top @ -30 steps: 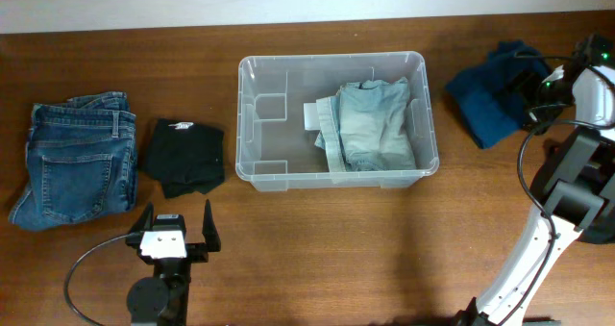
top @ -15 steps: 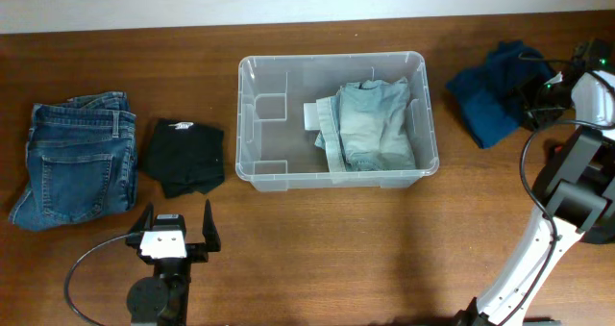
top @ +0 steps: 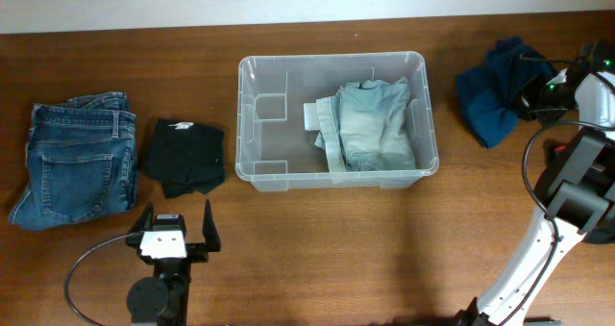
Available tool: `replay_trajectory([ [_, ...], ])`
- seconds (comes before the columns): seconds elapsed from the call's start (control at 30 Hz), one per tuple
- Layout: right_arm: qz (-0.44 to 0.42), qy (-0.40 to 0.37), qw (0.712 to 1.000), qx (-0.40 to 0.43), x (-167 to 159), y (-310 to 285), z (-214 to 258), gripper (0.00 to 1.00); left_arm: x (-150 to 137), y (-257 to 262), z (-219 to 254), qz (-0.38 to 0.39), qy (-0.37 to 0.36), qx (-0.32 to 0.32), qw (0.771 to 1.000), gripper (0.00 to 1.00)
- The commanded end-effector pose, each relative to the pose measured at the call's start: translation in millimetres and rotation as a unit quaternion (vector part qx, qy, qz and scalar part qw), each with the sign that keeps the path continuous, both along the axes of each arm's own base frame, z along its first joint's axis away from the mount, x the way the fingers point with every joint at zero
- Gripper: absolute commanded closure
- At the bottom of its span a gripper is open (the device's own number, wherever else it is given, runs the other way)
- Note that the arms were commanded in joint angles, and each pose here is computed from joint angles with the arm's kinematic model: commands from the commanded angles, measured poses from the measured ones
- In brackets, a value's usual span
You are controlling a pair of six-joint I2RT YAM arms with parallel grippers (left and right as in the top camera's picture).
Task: Pack container
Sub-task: 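Grasp the dark teal shirt with the right gripper, then lift the teal shirt and carry it left over the container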
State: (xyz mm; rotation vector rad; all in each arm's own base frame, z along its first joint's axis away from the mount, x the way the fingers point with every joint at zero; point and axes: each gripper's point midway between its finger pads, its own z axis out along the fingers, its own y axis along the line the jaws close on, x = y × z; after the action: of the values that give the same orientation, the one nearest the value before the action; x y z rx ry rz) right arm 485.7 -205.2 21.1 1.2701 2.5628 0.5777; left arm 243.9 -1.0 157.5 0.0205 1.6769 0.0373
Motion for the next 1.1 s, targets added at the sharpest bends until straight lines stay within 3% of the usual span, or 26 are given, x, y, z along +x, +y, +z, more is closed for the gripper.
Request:
replay_trajectory([
  [0.0, 0.035, -0.018, 0.999, -0.019, 0.5, -4.3, 4.7, 0.96, 0.1, -1.3, -1.3, -0.006, -0.001, 0.007, 1.0, 0.01],
  [0.33, 0.063, -0.158, 0.978, -0.119, 11.2, -8.0, 163.7, 0.96, 0.1, -1.4, -1.3, -0.006, -0.001, 0.007, 1.0, 0.01],
  [0.6, 0.095, -0.24, 0.952, -0.162, -1.2, 38.7, 265.0, 0.96, 0.1, -1.3, -1.3, -0.006, -0.001, 0.007, 1.0, 0.01],
  [0.77, 0.179, -0.311, 0.922, -0.149, -5.1, 128.8, 322.3, 0.96, 0.1, -1.3, -1.3, -0.006, -0.001, 0.007, 1.0, 0.0],
  [1.07, 0.341, -0.38, 0.856, -0.086, -23.5, 302.5, 359.7, 0.96, 0.1, -1.4, -1.3, -0.006, -0.001, 0.007, 1.0, 0.01],
])
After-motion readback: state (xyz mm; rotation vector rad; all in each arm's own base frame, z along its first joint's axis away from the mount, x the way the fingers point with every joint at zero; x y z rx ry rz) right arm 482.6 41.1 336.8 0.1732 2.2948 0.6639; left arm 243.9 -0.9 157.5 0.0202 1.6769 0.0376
